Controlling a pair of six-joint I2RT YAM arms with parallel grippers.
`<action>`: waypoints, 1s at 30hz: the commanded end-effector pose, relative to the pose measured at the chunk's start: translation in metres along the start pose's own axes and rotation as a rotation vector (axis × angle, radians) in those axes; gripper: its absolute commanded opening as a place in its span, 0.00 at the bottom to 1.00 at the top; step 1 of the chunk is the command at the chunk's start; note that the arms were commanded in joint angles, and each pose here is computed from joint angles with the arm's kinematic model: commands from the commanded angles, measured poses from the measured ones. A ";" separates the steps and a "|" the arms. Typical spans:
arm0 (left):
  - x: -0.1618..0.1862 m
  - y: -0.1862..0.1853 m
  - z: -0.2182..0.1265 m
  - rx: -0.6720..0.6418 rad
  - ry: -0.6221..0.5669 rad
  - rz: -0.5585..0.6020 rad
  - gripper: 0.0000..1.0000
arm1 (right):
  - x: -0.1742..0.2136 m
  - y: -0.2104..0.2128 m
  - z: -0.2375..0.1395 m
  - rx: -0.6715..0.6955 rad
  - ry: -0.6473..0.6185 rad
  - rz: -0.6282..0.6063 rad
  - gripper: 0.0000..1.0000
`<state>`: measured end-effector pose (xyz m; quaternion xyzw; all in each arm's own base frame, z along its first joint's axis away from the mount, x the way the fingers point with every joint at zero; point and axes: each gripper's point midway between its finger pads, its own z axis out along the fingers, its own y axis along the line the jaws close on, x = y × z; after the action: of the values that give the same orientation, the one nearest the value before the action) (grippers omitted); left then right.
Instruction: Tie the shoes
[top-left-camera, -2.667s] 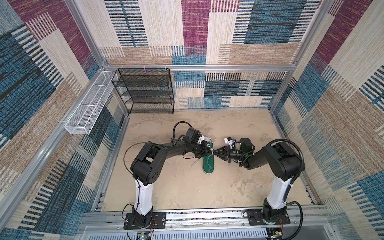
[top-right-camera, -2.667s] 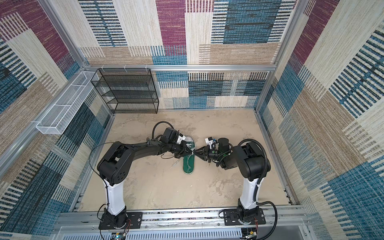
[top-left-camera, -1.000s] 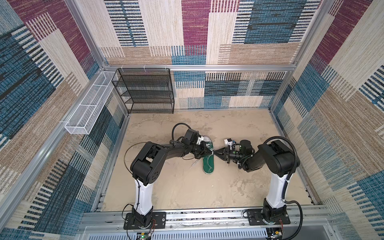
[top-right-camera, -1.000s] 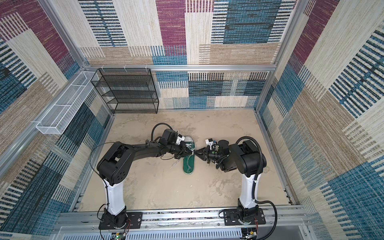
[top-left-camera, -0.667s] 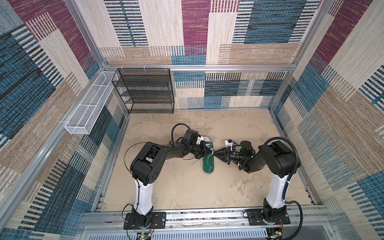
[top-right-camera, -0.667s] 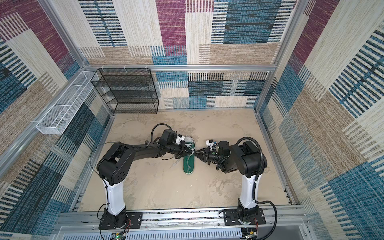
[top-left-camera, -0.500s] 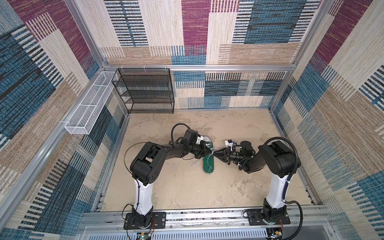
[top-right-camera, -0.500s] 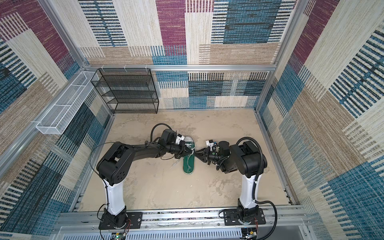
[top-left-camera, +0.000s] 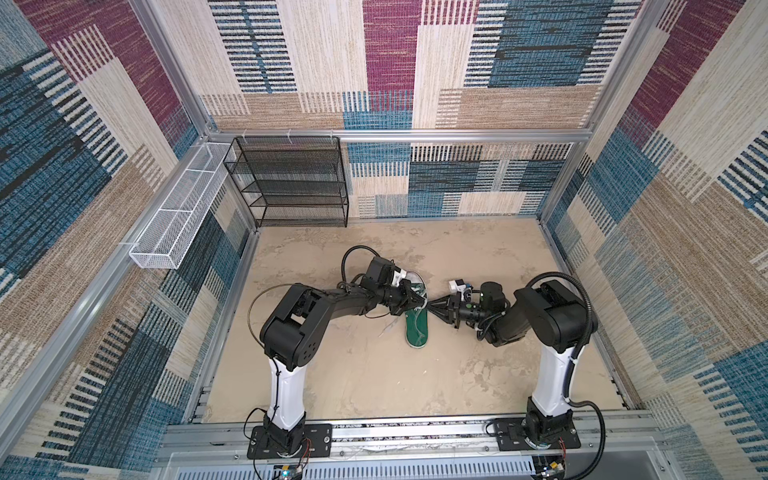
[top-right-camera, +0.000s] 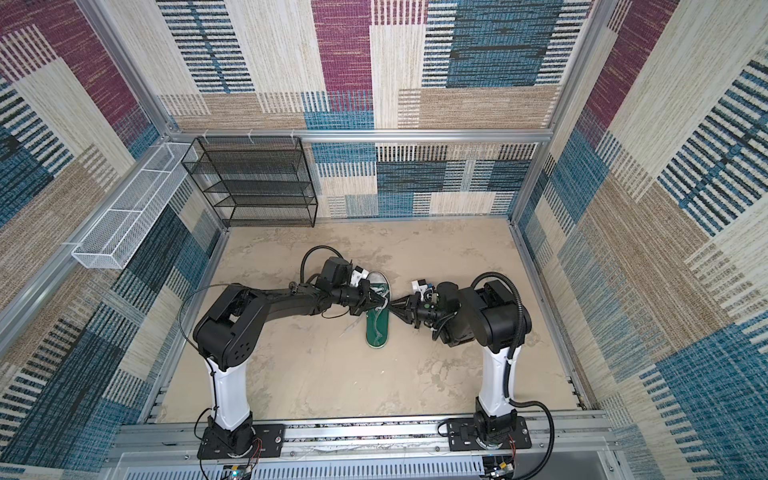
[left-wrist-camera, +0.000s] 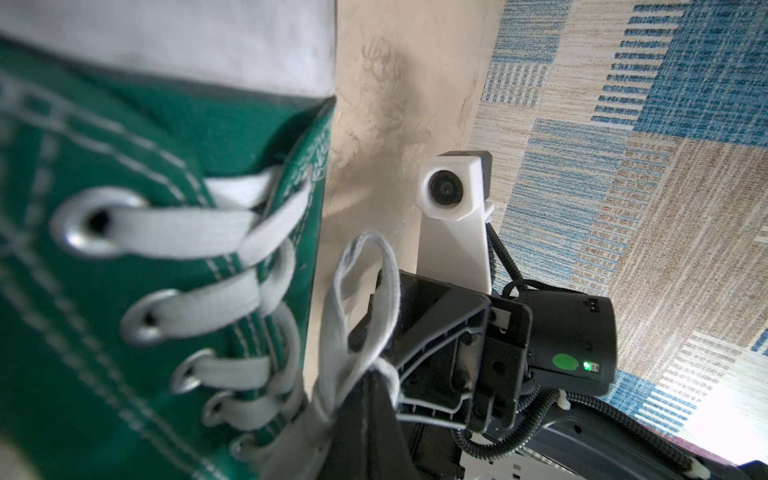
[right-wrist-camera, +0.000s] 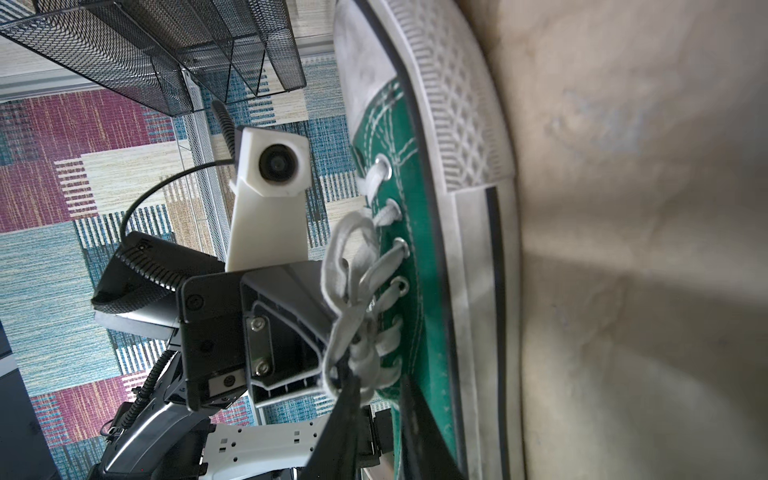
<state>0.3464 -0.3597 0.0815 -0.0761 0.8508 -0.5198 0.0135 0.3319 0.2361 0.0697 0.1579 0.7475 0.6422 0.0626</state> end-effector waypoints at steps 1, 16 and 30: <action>0.006 0.000 -0.001 -0.008 0.026 0.013 0.01 | -0.001 0.013 0.000 -0.038 -0.007 -0.049 0.22; 0.008 0.004 -0.008 -0.074 0.019 0.038 0.27 | -0.006 -0.007 -0.013 0.082 -0.072 -0.025 0.23; 0.003 -0.016 -0.016 -0.054 0.002 0.072 0.29 | -0.010 -0.010 -0.008 0.137 -0.041 -0.061 0.21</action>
<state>0.3379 -0.3534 0.0912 -0.0591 0.8659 -0.4967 0.0070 0.3383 0.2232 0.0598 0.1637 0.7888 0.5860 0.0875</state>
